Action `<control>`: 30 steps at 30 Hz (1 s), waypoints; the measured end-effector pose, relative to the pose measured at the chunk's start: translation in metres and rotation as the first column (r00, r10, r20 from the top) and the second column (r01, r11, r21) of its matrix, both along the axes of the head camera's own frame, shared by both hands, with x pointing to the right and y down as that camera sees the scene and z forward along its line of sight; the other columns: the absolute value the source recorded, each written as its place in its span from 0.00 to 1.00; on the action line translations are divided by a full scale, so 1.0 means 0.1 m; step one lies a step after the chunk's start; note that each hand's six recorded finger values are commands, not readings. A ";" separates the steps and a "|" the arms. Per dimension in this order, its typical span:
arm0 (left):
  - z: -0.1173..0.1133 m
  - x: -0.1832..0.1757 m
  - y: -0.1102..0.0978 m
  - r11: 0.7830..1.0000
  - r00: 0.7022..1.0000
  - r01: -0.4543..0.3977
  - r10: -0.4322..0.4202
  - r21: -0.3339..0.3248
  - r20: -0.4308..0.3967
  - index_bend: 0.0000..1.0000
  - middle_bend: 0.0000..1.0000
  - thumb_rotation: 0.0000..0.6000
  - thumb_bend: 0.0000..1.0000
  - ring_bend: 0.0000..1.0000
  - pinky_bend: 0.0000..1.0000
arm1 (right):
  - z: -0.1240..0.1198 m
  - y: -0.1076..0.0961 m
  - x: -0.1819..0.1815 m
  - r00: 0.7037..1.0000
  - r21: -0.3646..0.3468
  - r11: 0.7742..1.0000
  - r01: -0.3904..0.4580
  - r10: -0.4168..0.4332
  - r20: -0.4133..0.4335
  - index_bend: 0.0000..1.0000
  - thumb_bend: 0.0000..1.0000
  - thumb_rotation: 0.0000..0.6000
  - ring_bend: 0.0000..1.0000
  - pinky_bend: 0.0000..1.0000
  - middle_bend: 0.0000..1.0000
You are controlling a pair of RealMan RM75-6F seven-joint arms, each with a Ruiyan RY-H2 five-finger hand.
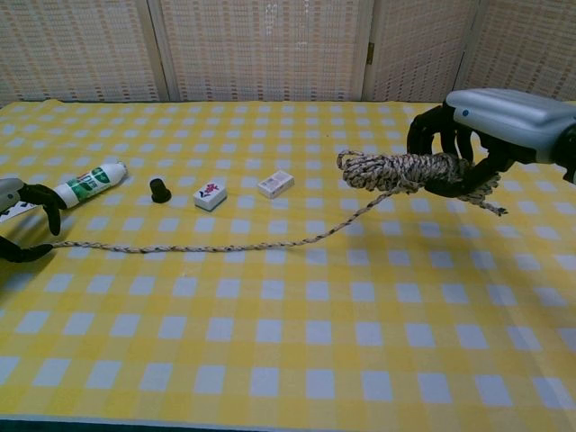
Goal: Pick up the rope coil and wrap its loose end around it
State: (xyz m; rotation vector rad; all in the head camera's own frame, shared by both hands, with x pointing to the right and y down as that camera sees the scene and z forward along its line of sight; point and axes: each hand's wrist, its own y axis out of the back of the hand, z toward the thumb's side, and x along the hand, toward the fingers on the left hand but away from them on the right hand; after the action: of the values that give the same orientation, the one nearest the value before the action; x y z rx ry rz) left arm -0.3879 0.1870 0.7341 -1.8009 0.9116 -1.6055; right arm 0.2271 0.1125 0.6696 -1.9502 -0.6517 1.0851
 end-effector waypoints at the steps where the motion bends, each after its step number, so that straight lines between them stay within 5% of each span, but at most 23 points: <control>1: 0.01 0.00 0.00 1.000 1.000 0.000 0.000 0.000 0.002 0.54 0.27 1.00 0.40 0.19 0.00 | 0.00 0.00 0.00 1.000 0.000 1.000 -0.001 0.001 0.001 0.66 0.77 1.00 0.60 0.56 0.55; 30: 0.14 -0.04 0.02 0.999 1.000 0.010 -0.009 -0.038 0.029 0.58 0.27 1.00 0.43 0.19 0.00 | 0.05 0.00 0.01 1.000 -0.005 1.000 -0.011 0.011 0.005 0.66 0.77 1.00 0.60 0.56 0.55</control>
State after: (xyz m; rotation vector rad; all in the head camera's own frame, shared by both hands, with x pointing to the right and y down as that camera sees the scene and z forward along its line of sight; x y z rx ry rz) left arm -0.3915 0.1887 0.7484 -1.7963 0.8831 -1.6607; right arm 0.2278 0.1125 0.6743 -1.9561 -0.6635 1.0893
